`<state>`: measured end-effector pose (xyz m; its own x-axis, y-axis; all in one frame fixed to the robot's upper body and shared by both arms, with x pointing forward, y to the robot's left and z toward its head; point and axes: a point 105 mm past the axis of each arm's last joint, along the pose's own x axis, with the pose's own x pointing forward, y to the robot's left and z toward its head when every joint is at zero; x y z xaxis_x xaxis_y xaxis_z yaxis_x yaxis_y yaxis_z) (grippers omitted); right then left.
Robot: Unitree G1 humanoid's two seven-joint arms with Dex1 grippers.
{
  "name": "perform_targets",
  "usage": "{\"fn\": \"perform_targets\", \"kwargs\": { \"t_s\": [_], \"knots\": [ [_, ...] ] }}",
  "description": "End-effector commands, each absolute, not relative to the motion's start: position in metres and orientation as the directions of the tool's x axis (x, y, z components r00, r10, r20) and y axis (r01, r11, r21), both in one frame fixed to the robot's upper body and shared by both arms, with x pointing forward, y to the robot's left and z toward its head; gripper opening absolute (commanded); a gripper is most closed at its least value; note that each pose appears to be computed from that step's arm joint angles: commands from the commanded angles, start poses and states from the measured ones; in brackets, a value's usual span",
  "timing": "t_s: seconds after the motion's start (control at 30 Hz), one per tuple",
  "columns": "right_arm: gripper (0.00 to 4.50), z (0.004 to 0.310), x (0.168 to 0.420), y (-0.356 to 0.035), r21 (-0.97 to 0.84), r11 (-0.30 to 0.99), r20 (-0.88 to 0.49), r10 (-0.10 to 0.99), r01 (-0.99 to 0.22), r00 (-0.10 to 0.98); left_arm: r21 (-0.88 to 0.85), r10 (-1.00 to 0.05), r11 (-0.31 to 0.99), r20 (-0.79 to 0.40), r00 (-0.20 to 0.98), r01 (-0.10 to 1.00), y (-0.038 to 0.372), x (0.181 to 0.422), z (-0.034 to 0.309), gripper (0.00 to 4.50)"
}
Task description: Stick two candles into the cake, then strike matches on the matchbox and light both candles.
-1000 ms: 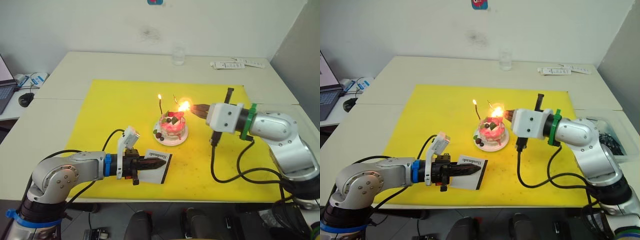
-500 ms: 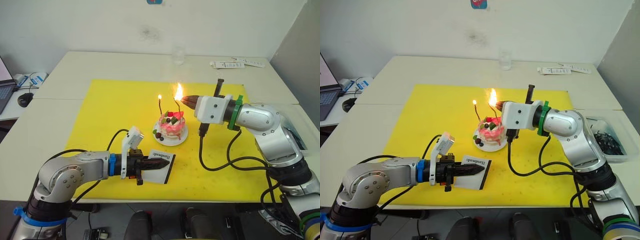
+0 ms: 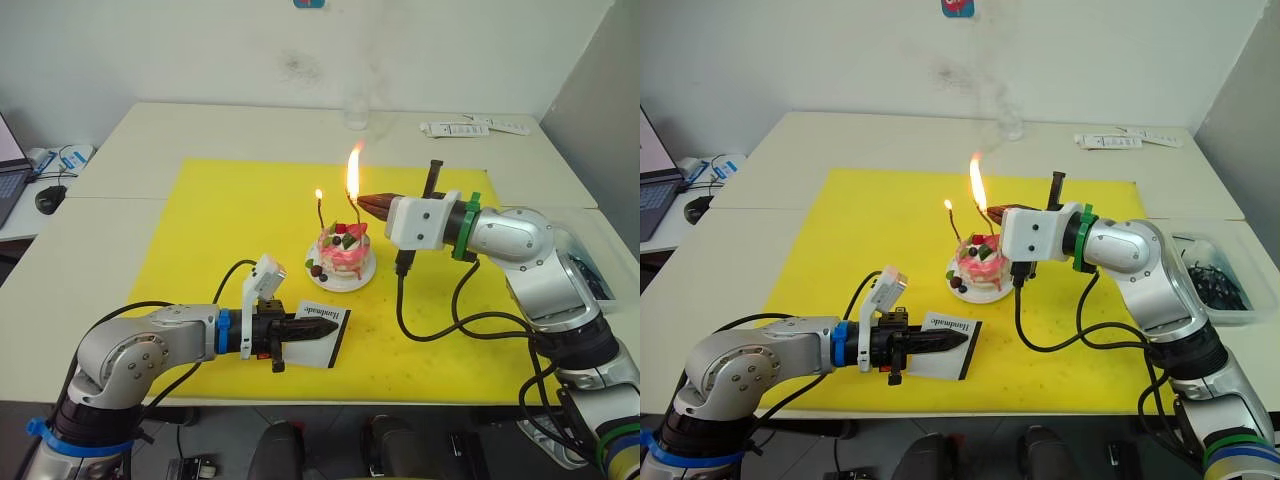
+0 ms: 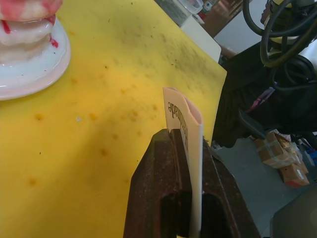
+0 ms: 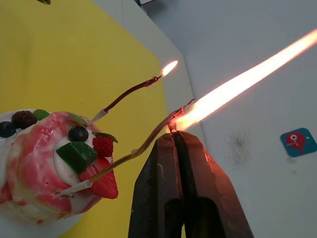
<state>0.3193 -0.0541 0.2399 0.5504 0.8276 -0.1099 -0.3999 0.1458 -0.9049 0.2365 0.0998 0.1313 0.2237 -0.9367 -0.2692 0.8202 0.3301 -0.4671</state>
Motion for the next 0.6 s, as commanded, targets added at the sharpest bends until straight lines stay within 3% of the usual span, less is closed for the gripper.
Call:
{"fn": "perform_targets", "kwargs": {
  "t_s": [0.03, 0.6],
  "knots": [
    [0.02, 0.2532, 0.3153, -0.0508, -0.926, 0.14, -0.076, 0.841, -0.351, 0.535, -0.443, -0.948, 0.298, -0.244, 0.206, 0.846, 0.0946, 0.2329, 0.1376, 0.0],
    [0.02, 0.2539, 0.3156, -0.0528, -0.928, 0.142, -0.072, 0.838, -0.344, 0.541, -0.44, -0.949, 0.293, -0.241, 0.202, 0.849, 0.0924, 0.2338, 0.1388, 0.0]
  ]
}}
